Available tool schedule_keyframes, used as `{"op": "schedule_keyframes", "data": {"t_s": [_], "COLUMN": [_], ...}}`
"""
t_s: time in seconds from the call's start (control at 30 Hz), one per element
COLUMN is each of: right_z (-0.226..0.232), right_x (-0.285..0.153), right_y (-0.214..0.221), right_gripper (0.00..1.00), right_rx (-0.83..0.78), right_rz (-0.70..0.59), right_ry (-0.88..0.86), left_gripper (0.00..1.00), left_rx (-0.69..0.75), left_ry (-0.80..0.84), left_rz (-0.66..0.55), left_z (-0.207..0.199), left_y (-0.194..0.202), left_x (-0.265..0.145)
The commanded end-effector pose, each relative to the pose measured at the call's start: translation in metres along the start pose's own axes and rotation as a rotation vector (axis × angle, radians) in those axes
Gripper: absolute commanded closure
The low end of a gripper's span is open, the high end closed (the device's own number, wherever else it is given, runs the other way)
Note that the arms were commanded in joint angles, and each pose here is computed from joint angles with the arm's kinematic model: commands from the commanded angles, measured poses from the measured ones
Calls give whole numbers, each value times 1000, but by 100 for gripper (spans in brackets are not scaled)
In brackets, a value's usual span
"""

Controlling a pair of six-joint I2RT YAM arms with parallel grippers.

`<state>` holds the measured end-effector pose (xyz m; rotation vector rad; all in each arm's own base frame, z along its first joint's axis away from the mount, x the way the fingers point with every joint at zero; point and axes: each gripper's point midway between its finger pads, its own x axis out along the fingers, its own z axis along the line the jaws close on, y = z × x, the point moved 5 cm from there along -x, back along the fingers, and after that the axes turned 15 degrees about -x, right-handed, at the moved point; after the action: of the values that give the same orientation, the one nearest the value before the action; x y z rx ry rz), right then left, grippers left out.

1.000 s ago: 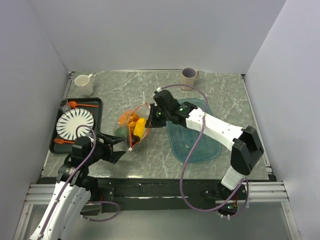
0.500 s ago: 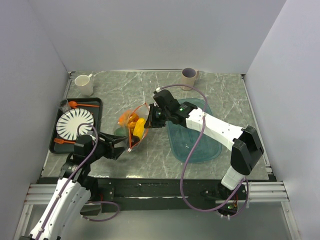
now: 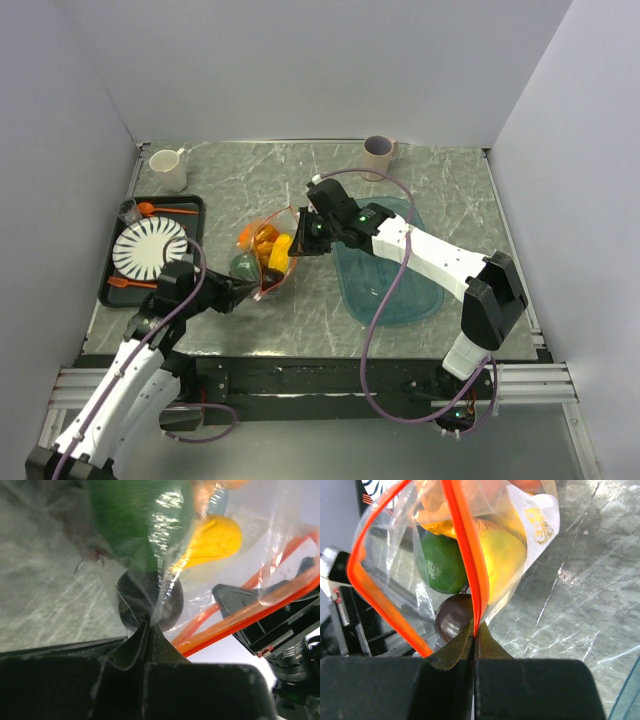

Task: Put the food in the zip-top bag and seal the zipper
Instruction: Zip the zipper food storage bag at the center of the board.

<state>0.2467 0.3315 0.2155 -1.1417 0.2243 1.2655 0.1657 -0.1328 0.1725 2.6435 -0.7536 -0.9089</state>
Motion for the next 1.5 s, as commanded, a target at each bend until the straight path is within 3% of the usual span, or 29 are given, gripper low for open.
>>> {"op": "schedule_keyframes", "data": {"t_s": [0.0,0.03,0.07,0.17,0.23,0.57,0.77,1.47], "right_z": [4,0,-7,-12,-5,50,71,91], "right_x": [-23,-24,-26,-44,-64,-95,-74,-22], "right_y": [-29,-30,-31,-35,-37,-14,-4,-4], "right_gripper": [91,84,68,42,34,37,44,42], "right_rx": [-7,-3,6,10,4,-3,4,7], "right_rz": [-110,-113,-112,-156,-201,-205,-148,-39], "right_ry": [-22,-18,-2,16,-6,-231,-276,-300], "left_gripper": [99,99,99,99,99,99,99,99], "left_rx": [218,247,292,344,356,359,375,442], "left_ry": [90,105,101,93,106,120,118,61], "left_rz": [-64,-83,-94,-113,-113,-114,-104,-131], "left_z": [-52,-69,-75,-91,-100,-105,-104,-95], "left_y": [8,11,12,15,17,17,18,8], "left_x": [-13,-17,-18,-21,-22,-21,-20,-9]}}
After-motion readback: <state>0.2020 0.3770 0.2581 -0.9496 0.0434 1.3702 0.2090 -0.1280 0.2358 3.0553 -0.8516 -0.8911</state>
